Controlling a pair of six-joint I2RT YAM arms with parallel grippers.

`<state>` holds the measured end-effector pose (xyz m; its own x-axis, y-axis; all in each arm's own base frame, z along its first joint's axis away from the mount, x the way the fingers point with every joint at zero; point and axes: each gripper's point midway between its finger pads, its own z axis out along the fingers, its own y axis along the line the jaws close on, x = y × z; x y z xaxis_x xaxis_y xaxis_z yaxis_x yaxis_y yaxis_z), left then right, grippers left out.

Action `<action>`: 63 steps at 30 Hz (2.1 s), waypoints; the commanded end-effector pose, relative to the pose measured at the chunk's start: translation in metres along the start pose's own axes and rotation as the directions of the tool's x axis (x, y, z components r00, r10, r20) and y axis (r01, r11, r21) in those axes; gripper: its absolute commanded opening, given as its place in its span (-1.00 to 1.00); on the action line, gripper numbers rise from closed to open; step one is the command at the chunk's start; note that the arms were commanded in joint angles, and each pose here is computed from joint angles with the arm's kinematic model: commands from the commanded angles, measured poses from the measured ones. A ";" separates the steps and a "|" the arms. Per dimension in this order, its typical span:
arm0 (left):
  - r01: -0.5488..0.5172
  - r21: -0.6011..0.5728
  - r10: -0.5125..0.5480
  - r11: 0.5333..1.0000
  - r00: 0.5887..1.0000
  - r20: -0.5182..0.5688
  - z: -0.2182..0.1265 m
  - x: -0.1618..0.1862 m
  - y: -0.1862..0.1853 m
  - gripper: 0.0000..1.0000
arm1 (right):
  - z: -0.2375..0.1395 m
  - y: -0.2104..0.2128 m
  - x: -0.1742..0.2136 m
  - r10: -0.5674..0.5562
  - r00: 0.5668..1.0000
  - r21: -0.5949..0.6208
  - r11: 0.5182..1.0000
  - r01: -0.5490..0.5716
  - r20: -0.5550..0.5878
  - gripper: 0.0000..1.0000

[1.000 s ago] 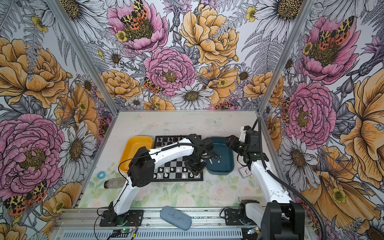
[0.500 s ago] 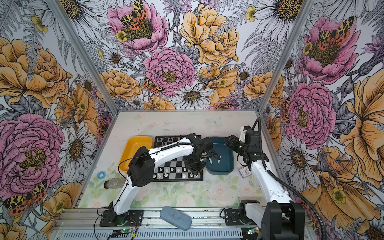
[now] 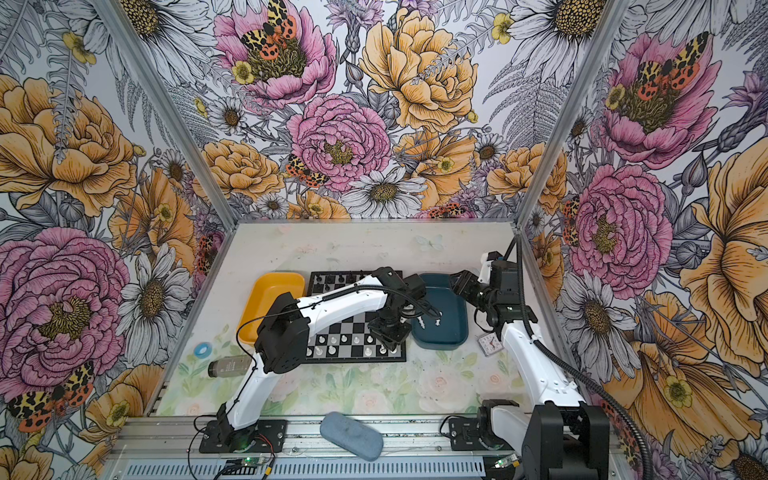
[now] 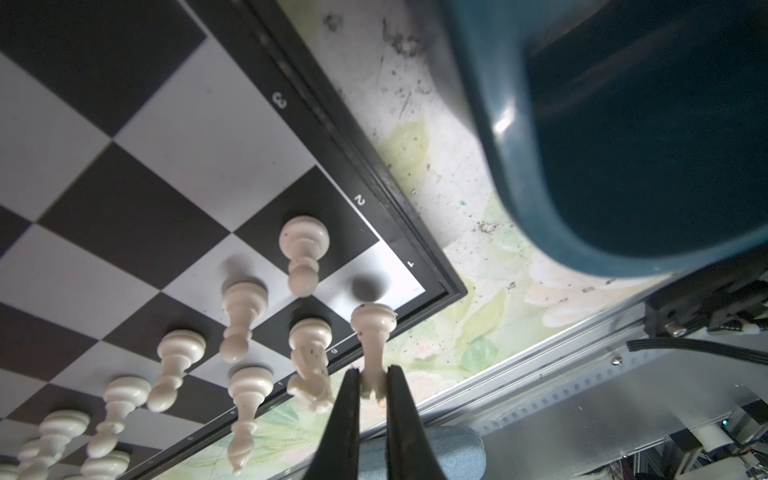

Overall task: Set up the chess pieces on the board
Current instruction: 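Lower the pawn with the left gripper beside the white pawn row, then open the left gripper and raise it away from the board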

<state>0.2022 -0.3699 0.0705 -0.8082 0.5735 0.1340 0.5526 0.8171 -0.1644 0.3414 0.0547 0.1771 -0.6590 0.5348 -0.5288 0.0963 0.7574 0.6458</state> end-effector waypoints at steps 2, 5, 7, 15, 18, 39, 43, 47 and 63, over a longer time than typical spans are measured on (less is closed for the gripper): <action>0.019 0.020 -0.019 1.000 1.000 -0.012 0.005 -0.004 -0.002 -1.00 | -0.002 0.002 -0.002 -0.020 1.000 -0.017 1.000 0.020 0.014 0.19; 0.019 0.020 -0.019 1.000 1.000 -0.012 0.006 -0.004 -0.003 -0.96 | -0.002 0.002 -0.001 -0.019 1.000 -0.017 1.000 0.019 0.013 0.20; 0.021 0.022 -0.020 1.000 1.000 -0.015 0.006 -0.004 -0.003 -0.91 | -0.002 0.001 -0.001 -0.018 1.000 -0.015 1.000 0.018 0.012 0.20; 0.023 0.028 -0.023 0.999 1.000 -0.015 0.007 -0.005 -0.003 -0.82 | -0.002 0.001 -0.001 -0.019 1.000 -0.016 1.000 0.019 0.013 0.20; 0.023 0.030 -0.023 0.999 1.000 -0.016 0.007 -0.006 -0.004 -0.78 | -0.002 0.001 -0.001 -0.020 1.000 -0.015 1.000 0.020 0.014 0.20; 0.014 0.027 -0.014 1.000 1.000 0.000 0.003 -0.007 -0.006 -0.39 | -0.003 0.002 -0.001 -0.019 1.000 -0.018 1.000 0.019 0.015 0.20; 0.007 0.034 -0.008 0.999 1.000 0.017 -0.003 -0.009 -0.009 -0.38 | -0.003 0.003 -0.001 -0.017 1.000 -0.020 1.000 0.018 0.013 0.20; 0.000 0.039 -0.002 0.999 1.000 0.030 -0.008 -0.009 -0.012 -0.37 | -0.004 0.003 -0.002 -0.017 1.000 -0.022 1.000 0.018 0.017 0.20; -0.029 0.035 0.025 0.999 0.993 0.118 -0.044 -0.008 -0.019 -0.36 | -0.003 0.005 0.000 -0.010 1.000 -0.035 0.999 0.010 0.002 0.20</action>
<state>0.2038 -0.3833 0.0791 -0.8052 0.5839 0.1033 0.5601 0.8062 -0.1909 0.3389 0.0560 0.1725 -0.6690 0.5344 -0.5166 0.0986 0.7527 0.6509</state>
